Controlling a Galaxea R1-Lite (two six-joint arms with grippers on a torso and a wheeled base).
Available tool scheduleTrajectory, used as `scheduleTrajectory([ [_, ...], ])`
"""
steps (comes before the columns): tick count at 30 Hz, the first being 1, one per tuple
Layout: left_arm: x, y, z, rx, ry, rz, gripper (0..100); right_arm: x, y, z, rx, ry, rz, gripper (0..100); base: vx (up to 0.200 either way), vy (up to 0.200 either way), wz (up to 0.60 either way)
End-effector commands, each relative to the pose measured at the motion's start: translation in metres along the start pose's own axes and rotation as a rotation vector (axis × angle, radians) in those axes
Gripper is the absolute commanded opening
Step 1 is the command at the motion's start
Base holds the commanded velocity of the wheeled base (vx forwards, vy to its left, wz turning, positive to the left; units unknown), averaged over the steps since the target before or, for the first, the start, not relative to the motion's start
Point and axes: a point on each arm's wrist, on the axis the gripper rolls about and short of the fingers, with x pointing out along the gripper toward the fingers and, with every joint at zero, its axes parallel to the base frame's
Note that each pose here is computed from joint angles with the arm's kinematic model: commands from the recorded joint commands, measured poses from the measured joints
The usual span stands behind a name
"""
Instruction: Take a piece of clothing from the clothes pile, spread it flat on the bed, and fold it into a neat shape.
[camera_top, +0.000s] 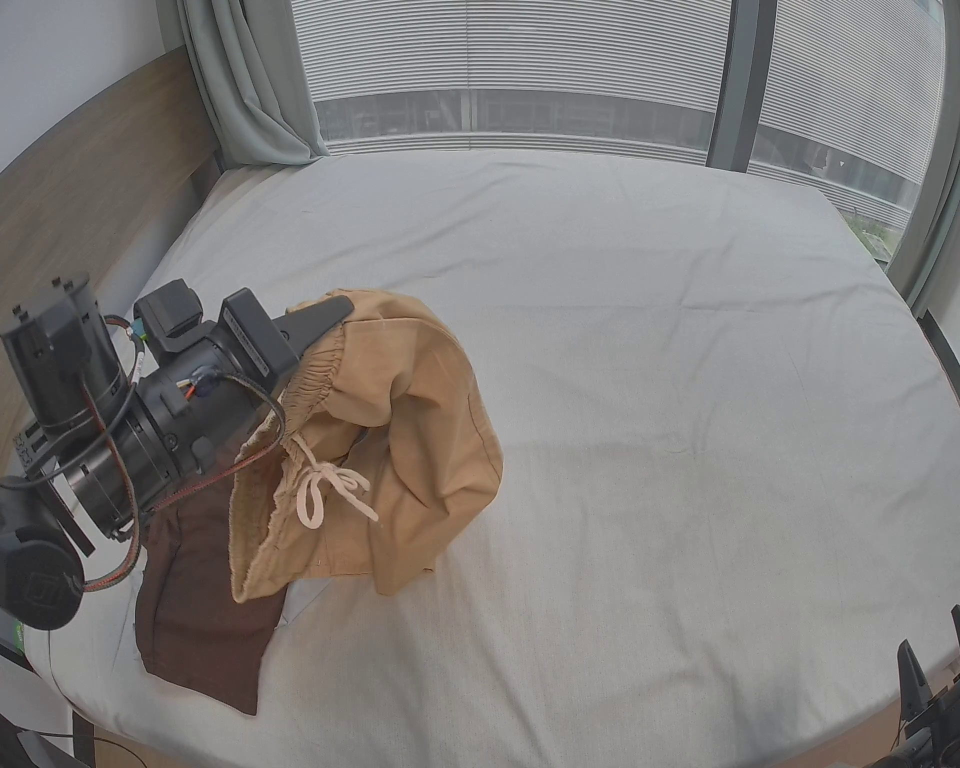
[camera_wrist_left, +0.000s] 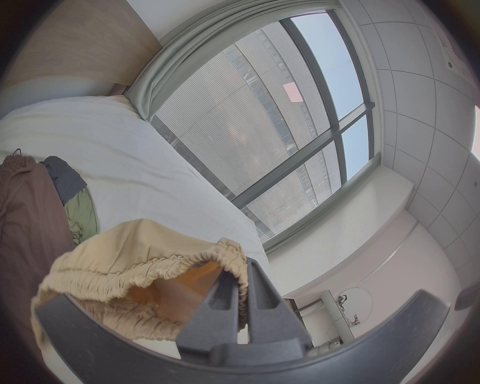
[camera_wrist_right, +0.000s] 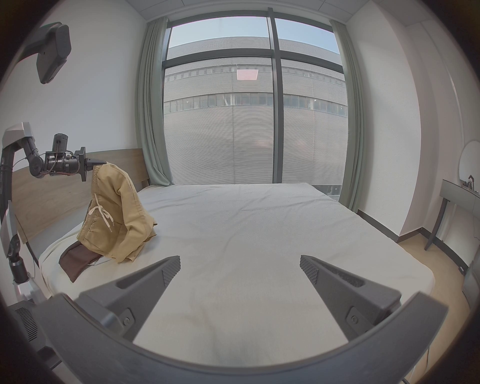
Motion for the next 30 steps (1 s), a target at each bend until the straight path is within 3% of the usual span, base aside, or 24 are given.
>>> scheduleTrajectory([
  [1, -0.007, -0.017, 0.009, -0.006, -0.026, -0.047, 0, 0.0, 0.0, -0.005, 0.0, 0.001, 0.001, 100, 0.0, 0.0, 0.0],
  [14, 0.015, -0.013, -0.013, -0.04, 0.065, -0.038, 0, 0.0, 0.0, -0.005, -0.002, 0.001, -0.001, 100, 0.0, 0.0, 0.0],
  [21, 0.041, -0.022, -0.045, -0.052, 0.171, -0.081, 0, 0.0, 0.0, -0.005, -0.003, 0.001, -0.001, 100, 0.0, 0.0, 0.0],
  [24, 0.06, -0.036, -0.057, -0.104, 0.192, -0.129, 0, 0.0, 0.0, -0.005, -0.003, 0.001, -0.001, 100, 0.0, 0.0, 0.0],
  [29, 0.07, -0.062, -0.056, -0.182, 0.192, -0.216, 0, 0.0, 0.0, -0.005, -0.003, 0.001, -0.001, 100, 0.0, 0.0, 0.0],
  [30, 0.073, -0.083, -0.054, -0.227, 0.199, -0.291, 0, 0.0, 0.0, -0.005, -0.003, 0.001, -0.001, 100, 0.0, 0.0, 0.0],
])
